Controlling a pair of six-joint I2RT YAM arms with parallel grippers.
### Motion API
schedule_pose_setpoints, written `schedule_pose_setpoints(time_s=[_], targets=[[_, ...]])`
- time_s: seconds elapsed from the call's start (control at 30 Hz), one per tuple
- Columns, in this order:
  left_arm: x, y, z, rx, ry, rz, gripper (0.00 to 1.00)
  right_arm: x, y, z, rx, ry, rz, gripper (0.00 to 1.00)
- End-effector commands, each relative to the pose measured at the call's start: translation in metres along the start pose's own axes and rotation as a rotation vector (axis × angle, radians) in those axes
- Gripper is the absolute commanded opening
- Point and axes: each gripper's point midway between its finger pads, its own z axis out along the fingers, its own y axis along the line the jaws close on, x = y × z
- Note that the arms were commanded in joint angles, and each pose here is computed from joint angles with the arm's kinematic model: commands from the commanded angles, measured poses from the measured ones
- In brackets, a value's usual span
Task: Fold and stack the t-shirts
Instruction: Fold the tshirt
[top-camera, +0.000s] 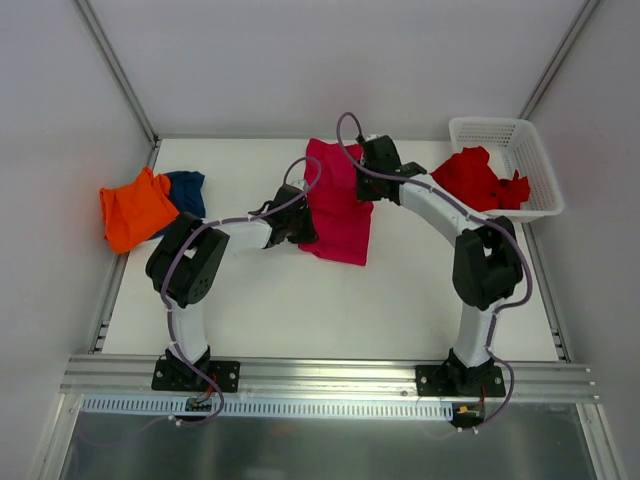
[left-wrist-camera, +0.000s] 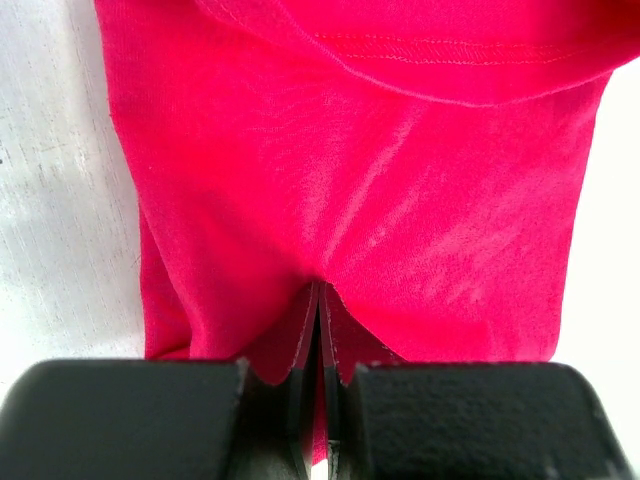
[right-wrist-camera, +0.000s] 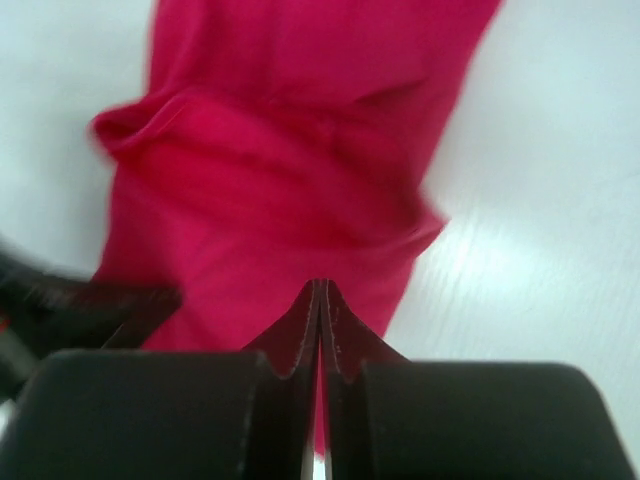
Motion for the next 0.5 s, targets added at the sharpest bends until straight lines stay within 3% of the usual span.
schedule_pose_setpoints(time_s=[0.0, 0.17, 0.47], targets=[[0.024, 0.014, -0.008, -0.051, 0.073, -0.008, 0.0, 0.003, 0.032, -0.036, -0.1, -0.059, -0.056, 0.0], [0.023, 0.012, -0.01, -0.047, 0.071, -0.011, 0.0, 0.03, 0.054, -0.034, -0.171, -0.007, -0.064, 0.0], [0.021, 0.009, -0.014, -0.035, 0.064, -0.004, 0.0, 0.058, 0.068, 0.01, -0.185, 0.089, -0.02, 0.0]])
